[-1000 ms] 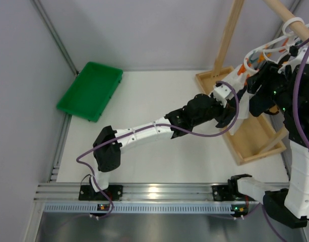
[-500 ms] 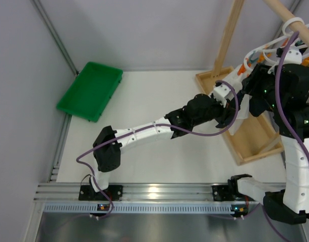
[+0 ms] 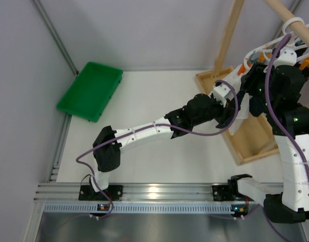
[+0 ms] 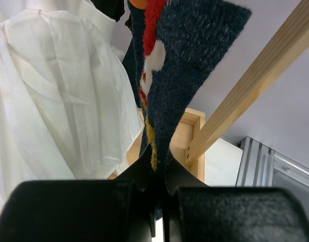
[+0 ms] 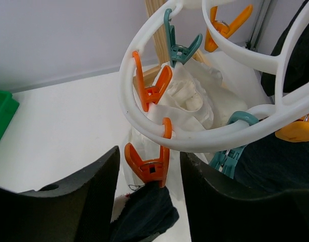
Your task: Remove the socks clipped to the hanger
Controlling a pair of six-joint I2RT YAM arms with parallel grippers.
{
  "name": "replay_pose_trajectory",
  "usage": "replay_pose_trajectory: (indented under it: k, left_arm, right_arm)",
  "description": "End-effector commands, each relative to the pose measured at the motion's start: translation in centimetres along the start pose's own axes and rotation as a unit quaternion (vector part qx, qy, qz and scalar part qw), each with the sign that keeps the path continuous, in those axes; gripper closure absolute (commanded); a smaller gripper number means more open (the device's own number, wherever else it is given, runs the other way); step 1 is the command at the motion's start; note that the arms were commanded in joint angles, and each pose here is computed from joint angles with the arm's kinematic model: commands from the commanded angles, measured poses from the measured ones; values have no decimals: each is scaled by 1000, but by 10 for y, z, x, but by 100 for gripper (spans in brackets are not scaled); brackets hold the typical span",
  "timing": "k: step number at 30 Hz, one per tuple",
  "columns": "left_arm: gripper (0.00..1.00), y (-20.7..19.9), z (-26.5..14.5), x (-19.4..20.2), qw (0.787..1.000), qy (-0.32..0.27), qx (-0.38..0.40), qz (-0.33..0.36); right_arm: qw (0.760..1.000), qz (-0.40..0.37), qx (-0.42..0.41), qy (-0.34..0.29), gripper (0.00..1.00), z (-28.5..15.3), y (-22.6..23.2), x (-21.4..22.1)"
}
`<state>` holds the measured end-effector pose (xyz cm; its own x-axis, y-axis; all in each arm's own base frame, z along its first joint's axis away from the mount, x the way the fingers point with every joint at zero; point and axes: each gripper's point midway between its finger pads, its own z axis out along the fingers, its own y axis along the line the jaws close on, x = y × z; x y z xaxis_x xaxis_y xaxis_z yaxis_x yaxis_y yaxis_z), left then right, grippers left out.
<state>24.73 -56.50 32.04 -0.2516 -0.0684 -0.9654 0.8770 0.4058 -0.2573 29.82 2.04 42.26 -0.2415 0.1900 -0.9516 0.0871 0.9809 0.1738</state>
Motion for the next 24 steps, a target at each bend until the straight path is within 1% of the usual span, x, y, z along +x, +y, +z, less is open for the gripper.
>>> replay_pose_trajectory:
  k: [1, 3, 4, 10, 13, 14, 16, 17, 20, 22, 23, 24]
  left_arm:
    - [100, -11, -15, -37, 999, -36, 15, -1]
    - [100, -11, -15, -37, 999, -35, 15, -1]
    - [100, -11, -14, -36, 999, -35, 15, -1]
    - [100, -10, -14, -34, 999, -33, 15, -1]
    - [100, -10, -15, -34, 999, -33, 15, -1]
    - [100, -10, -15, -34, 999, -33, 15, -1]
    - [100, -10, -15, -34, 999, -33, 14, -1]
    - [100, -10, -15, -34, 999, -33, 13, -1]
    - [100, -6, -15, -29, 1000, -27, 6, 0]
    - [100, 6, -15, -27, 999, -21, -25, -3]
    - [100, 13, -18, -18, 999, -1, -39, -5]
    - [100, 26, -20, -17, 998, 5, -58, -16]
  right_arm:
    - [998, 4, 3, -61, 51, -6, -2, -26]
    - [998, 4, 6, -61, 58, -5, -2, -26]
    - [998, 4, 9, -60, 59, -4, -3, -25]
    - [997, 6, 14, -70, 58, -4, -5, -30]
    - [998, 5, 16, -68, 61, -1, -4, -31]
    - [998, 5, 16, -68, 74, 0, -4, -32]
    - [998, 6, 19, -59, 95, 3, -5, -28]
    - [998, 7, 21, -55, 100, 5, -5, -28]
    - [998, 10, 27, -52, 100, 6, -7, -26]
    - [998, 12, 32, -51, 100, 5, -8, -26]
    - [998, 12, 35, -49, 100, 5, -9, -25]
    - [998, 12, 36, -49, 100, 4, -10, -25]
